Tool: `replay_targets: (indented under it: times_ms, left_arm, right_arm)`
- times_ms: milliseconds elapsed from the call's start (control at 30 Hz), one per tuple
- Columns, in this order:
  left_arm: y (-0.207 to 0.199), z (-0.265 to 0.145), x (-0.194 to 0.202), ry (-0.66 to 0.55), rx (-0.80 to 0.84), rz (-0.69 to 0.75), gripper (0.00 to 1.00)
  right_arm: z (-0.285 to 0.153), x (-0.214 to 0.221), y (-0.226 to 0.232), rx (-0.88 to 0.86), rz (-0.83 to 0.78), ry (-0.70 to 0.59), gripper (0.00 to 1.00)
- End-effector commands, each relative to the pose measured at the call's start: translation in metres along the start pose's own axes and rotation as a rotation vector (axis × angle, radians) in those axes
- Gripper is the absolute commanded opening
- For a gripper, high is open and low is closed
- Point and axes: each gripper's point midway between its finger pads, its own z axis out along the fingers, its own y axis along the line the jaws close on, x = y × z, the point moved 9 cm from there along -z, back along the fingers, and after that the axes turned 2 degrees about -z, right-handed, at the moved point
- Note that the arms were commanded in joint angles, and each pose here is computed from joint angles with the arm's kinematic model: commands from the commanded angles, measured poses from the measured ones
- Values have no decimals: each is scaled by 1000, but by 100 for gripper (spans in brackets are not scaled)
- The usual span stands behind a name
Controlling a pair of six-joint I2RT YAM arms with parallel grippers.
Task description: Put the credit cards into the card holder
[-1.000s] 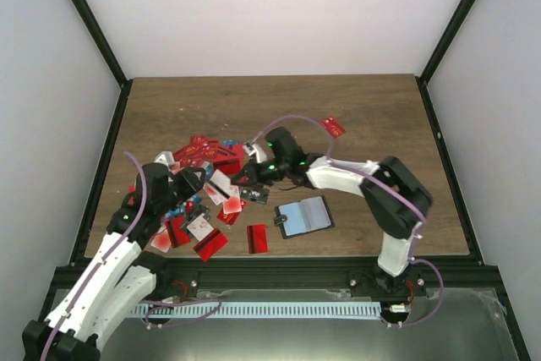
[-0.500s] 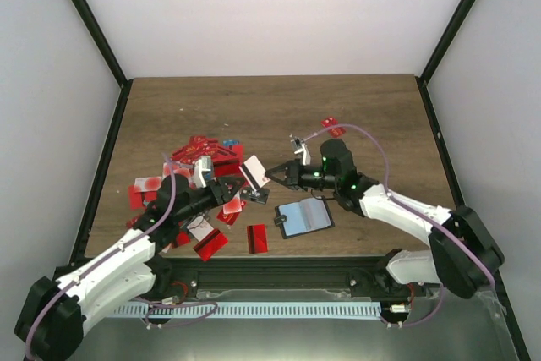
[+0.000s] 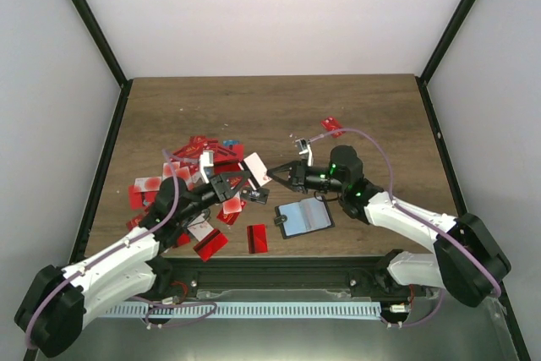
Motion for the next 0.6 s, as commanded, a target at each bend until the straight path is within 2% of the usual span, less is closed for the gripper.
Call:
replay_targets:
  times_ms: [0, 133, 267, 333, 433, 567]
  left_arm:
    - [-5, 1, -1, -19, 51, 11, 20]
    - [-6, 5, -1, -11, 55, 10, 14]
    - [-6, 9, -2, -1, 64, 4, 4]
    - [-4, 10, -1, 5, 56, -4, 4]
    - [6, 13, 2, 30, -45, -29, 4]
    - [20, 21, 17, 87, -142, -31, 4]
  right_arm:
    - [-3, -2, 13, -68, -30, 0, 1]
    - [-3, -1, 14, -83, -38, 14, 1]
    - [-3, 1, 10, -79, -48, 22, 1]
    - [-4, 1, 6, -30, -68, 10, 2]
    - [-11, 0, -7, 190, -108, -31, 20]
    - [-38, 0, -25, 513, -193, -160, 44]
